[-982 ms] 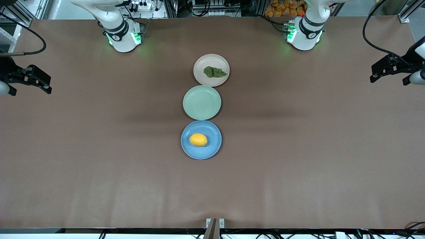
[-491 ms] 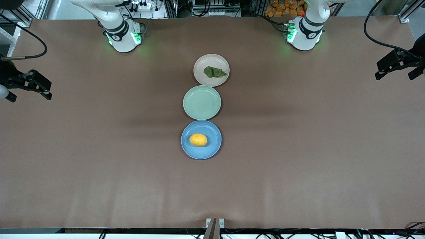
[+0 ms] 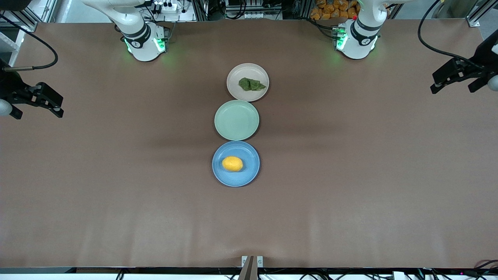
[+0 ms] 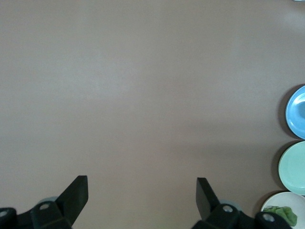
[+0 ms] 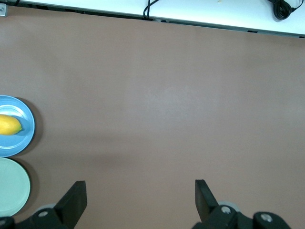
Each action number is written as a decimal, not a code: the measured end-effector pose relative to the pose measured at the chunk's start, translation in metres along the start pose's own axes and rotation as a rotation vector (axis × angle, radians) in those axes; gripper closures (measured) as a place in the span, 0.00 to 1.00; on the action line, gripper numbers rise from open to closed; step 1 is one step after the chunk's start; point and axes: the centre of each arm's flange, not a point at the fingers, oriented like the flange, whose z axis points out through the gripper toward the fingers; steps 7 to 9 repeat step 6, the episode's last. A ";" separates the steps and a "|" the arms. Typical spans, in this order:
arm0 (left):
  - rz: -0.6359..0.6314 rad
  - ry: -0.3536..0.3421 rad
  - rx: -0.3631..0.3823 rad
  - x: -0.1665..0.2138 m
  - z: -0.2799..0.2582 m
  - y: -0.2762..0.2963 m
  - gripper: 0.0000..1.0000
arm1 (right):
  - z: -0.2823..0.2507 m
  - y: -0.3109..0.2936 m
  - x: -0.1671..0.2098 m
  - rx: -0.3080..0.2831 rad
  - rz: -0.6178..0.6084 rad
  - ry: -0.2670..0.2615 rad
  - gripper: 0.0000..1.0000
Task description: Place lemon and lettuce in plates
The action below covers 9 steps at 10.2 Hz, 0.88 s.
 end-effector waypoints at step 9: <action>-0.001 -0.004 0.000 -0.001 0.002 0.008 0.00 | 0.009 0.009 -0.001 0.097 0.000 -0.016 0.00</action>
